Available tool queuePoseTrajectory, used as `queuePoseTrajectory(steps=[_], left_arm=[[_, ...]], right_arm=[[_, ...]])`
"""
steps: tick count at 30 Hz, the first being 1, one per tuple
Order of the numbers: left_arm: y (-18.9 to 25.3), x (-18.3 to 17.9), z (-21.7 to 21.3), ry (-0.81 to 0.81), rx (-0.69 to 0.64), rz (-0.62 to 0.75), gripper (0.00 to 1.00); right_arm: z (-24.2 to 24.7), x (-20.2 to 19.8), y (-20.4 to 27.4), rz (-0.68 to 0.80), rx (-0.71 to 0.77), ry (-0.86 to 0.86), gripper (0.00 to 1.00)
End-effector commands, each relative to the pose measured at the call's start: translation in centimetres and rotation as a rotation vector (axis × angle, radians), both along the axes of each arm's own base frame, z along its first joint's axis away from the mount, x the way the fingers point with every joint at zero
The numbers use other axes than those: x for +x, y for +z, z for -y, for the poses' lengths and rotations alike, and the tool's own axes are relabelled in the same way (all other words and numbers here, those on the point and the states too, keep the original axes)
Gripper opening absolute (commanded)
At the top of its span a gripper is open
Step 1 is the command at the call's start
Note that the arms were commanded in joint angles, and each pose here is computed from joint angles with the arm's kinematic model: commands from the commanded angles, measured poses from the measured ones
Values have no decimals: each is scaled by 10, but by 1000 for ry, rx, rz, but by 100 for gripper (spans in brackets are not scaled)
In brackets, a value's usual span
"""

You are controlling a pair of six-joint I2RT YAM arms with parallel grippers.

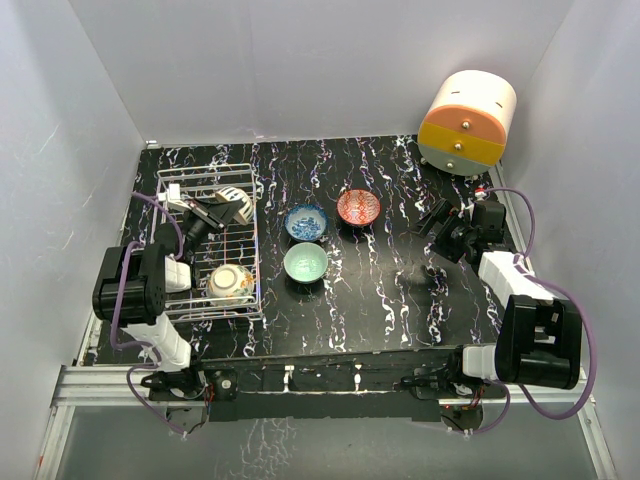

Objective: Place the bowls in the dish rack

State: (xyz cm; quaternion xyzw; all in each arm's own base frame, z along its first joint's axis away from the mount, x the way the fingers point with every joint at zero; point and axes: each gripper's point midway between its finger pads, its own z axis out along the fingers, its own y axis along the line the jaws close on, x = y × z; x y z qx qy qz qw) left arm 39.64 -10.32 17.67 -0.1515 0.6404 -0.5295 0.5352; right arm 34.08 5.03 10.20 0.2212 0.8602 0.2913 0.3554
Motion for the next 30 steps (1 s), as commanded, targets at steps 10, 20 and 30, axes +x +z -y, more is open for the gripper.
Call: queuePoseTrajectory(steps=[10,20,30], left_arm=[[-1,6,-14,31,-18,102,0],[-28,1,-29,91,12,-9,0],[-45,-19,-40,137,-1,-68,0]], right_arm=[[1,14,8,51,-10,10,99],[0,14,8,52,-6,11,98],[0,13,8,53,0,13,98]])
